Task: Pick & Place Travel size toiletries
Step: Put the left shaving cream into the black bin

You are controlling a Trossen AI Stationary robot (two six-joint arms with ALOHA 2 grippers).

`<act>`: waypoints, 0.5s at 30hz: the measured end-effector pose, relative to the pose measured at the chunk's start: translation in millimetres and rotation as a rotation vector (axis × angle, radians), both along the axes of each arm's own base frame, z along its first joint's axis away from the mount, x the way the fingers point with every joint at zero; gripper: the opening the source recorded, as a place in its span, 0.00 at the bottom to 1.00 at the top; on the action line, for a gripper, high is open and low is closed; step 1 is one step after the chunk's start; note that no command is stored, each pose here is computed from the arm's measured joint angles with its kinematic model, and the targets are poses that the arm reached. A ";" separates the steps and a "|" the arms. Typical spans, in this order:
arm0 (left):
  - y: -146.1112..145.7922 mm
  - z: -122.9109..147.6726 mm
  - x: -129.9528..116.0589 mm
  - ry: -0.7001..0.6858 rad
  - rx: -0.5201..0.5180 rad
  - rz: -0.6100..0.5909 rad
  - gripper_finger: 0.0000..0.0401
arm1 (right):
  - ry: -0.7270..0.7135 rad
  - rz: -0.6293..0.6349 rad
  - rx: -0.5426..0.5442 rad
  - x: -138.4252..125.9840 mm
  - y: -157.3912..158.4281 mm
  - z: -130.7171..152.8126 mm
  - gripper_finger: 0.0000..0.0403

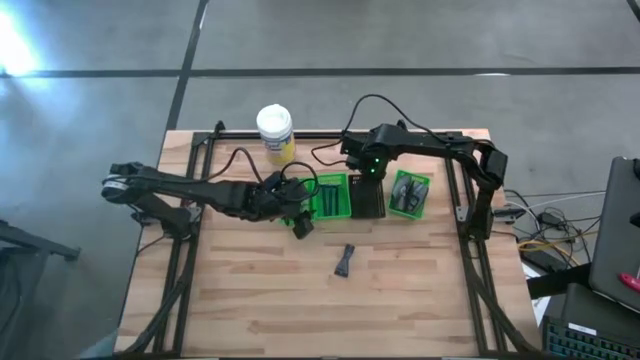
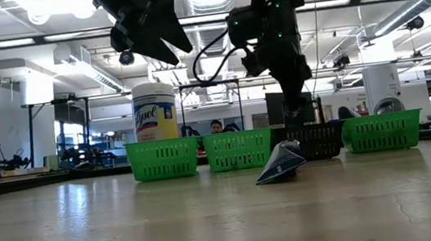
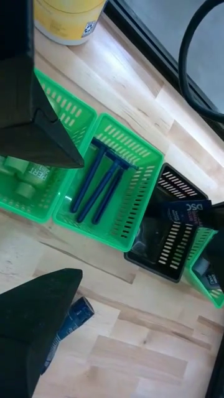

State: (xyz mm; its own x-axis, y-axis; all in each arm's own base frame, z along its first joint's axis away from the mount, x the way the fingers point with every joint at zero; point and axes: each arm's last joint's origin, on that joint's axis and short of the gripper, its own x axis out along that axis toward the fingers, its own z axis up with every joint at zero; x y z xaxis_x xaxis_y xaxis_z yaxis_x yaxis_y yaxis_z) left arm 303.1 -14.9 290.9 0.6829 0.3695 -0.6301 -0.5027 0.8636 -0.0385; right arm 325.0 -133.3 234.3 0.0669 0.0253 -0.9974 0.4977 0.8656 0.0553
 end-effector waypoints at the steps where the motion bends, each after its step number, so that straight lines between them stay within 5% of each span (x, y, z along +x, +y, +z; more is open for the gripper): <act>1: 0.0 0.0 0.0 0.000 0.000 0.001 0.70 | 0.001 -0.002 0.001 0.0 0.0 -0.3 0.02; 15: 0.6 0.3 -0.1 -0.002 0.017 0.016 0.70 | -0.003 0.000 -0.002 0.5 -0.2 -0.9 0.04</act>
State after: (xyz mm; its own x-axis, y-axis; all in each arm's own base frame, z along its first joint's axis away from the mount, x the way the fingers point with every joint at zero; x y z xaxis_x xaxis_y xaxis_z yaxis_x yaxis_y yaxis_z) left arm 303.0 -14.3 291.2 0.6782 0.3911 -0.6222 -0.5167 0.8558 -0.0252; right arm 325.5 -133.5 233.5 0.0697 0.0237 -0.9973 0.4977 0.8656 0.0554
